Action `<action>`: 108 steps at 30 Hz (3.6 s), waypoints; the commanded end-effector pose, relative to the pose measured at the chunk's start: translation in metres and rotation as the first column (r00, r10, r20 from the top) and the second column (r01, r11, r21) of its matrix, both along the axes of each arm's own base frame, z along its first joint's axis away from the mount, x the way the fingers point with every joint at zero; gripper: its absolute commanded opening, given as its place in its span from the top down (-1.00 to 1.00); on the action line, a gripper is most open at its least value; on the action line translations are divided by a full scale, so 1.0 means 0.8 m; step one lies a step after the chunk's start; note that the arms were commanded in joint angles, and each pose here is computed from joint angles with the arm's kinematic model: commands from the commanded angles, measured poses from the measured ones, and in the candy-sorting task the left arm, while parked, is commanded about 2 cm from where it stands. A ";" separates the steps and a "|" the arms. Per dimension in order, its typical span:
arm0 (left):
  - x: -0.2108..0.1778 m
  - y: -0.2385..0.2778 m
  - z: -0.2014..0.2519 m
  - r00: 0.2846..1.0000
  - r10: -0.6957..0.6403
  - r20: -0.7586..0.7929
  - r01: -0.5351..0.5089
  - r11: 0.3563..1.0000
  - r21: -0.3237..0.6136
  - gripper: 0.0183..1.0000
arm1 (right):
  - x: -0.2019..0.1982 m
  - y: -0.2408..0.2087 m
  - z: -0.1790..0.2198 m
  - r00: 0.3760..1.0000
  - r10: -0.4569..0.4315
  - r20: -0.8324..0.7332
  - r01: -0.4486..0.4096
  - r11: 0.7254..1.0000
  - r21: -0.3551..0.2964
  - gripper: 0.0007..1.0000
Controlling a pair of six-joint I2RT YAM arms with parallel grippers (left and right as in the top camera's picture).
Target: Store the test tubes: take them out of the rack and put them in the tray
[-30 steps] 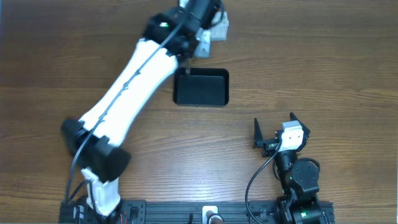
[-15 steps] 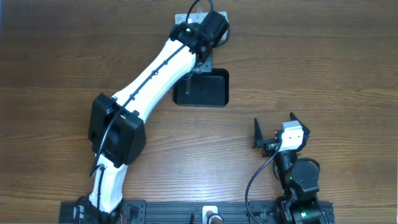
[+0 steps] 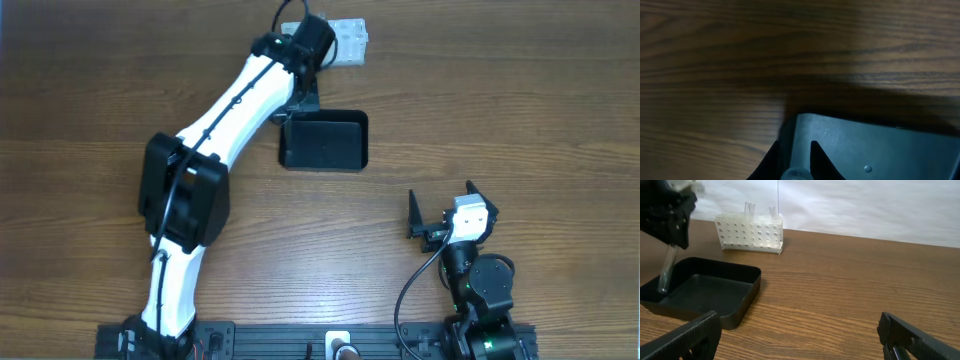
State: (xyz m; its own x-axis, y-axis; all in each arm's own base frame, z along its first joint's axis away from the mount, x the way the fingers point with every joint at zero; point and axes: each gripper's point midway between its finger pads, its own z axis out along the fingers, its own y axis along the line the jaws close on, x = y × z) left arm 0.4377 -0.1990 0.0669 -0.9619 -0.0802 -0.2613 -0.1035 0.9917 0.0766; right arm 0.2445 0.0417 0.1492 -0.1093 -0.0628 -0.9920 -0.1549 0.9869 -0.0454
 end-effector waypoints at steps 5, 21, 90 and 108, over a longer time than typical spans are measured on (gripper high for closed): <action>-0.010 -0.008 -0.034 0.998 -0.009 -0.064 0.008 1.000 -0.010 0.89 | 0.000 0.003 -0.003 1.000 0.012 0.001 -0.012 1.000 -0.003 -0.99; -0.013 -0.017 -0.024 0.998 -0.017 -0.069 0.013 0.998 -0.054 0.20 | 0.000 0.003 -0.003 1.000 0.012 0.001 -0.012 1.000 -0.003 -0.98; 0.217 -0.052 0.062 0.645 -0.400 0.652 0.532 0.847 -0.006 -0.40 | 0.000 0.003 -0.003 1.000 0.012 0.001 -0.012 1.000 -0.003 -0.99; 0.221 -0.067 0.057 0.619 -0.402 0.675 0.544 0.839 0.000 -0.29 | 0.000 0.003 -0.003 1.000 0.012 0.001 -0.012 1.000 -0.003 -0.99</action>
